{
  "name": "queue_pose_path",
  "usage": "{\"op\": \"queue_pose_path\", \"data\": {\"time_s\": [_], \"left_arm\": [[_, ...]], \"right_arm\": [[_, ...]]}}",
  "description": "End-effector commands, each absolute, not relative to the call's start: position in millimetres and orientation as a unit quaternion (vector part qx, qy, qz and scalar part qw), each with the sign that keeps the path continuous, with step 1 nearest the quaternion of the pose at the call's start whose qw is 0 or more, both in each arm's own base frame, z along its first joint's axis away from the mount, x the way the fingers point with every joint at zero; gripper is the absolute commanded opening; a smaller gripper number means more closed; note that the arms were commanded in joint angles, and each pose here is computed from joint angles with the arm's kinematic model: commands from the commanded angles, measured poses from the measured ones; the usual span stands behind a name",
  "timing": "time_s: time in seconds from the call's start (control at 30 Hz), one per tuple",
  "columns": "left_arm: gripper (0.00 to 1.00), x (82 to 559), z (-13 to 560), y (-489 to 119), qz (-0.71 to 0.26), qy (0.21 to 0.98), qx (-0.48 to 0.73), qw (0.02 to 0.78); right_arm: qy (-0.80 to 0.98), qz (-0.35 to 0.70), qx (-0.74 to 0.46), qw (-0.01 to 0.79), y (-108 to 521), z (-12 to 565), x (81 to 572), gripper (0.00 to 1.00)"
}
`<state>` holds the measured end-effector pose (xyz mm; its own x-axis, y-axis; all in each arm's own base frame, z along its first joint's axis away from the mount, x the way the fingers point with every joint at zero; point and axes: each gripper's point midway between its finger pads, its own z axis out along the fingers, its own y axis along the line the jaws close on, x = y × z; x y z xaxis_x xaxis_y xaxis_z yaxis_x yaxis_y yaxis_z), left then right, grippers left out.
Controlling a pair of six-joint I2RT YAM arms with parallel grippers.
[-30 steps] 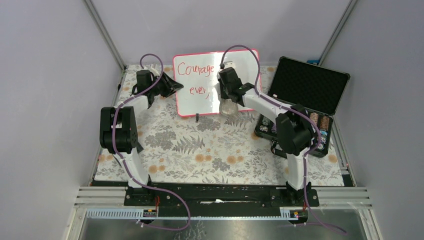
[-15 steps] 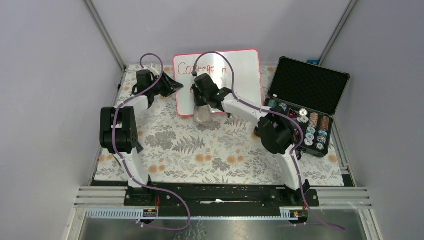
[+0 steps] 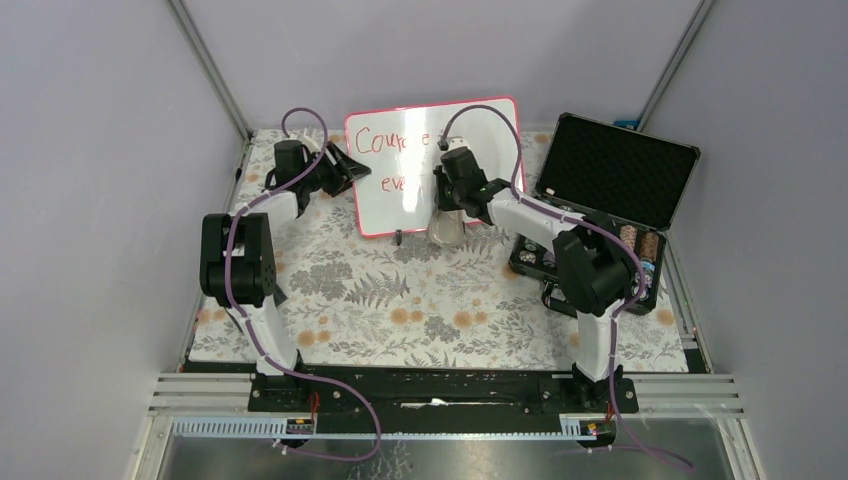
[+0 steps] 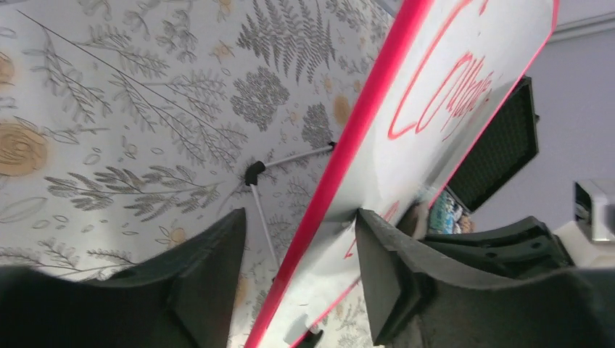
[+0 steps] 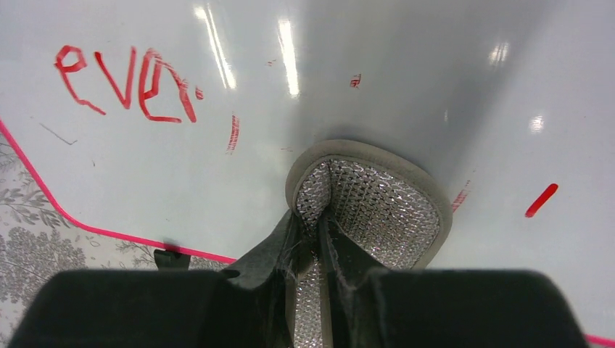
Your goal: Erase the whiteboard
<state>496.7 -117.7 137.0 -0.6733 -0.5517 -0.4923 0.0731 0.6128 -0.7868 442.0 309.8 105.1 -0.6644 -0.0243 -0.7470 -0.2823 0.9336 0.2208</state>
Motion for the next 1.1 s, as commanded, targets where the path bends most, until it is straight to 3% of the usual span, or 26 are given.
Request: {"op": "queue_pose_path", "data": {"time_s": [0.0, 0.1, 0.4, 0.43, 0.6, 0.7, 0.83, 0.93, 1.0, 1.07], "left_arm": [[0.62, 496, 162, -128, -0.461, 0.786, -0.126, 0.391], [0.73, 495, 168, -127, -0.483, 0.773, -0.129, 0.390], [0.89, 512, 219, -78, -0.547, 0.695, -0.166, 0.436], [0.97, 514, 227, -75, -0.558, 0.684, -0.156, 0.443], [0.99, 526, 260, -82, -0.613, 0.626, -0.086, 0.474], [0.97, 537, 242, -88, -0.619, 0.632, -0.077, 0.460], [0.86, 536, 241, -90, -0.643, 0.607, -0.059, 0.464], [0.76, 531, 242, -95, -0.650, 0.598, -0.040, 0.467], [0.63, 531, 240, -95, -0.649, 0.598, -0.042, 0.468], [0.59, 531, 239, -95, -0.652, 0.595, -0.040, 0.468]], "right_arm": [[0.902, 0.157, -0.077, 0.394, 299, 94, 435, 0.00], [0.903, 0.193, -0.078, 0.377, 312, 88, 426, 0.00], [0.891, 0.229, -0.089, 0.383, 337, 105, 419, 0.00], [0.889, 0.226, -0.091, 0.387, 336, 108, 421, 0.00], [0.890, 0.203, -0.098, 0.398, 326, 112, 421, 0.00], [0.890, 0.195, -0.104, 0.400, 323, 116, 420, 0.00], [0.888, 0.171, -0.103, 0.413, 312, 121, 423, 0.00], [0.888, 0.160, -0.105, 0.419, 310, 122, 426, 0.00], [0.888, 0.150, -0.108, 0.421, 308, 123, 430, 0.00], [0.887, 0.137, -0.114, 0.427, 305, 126, 435, 0.00]]}}
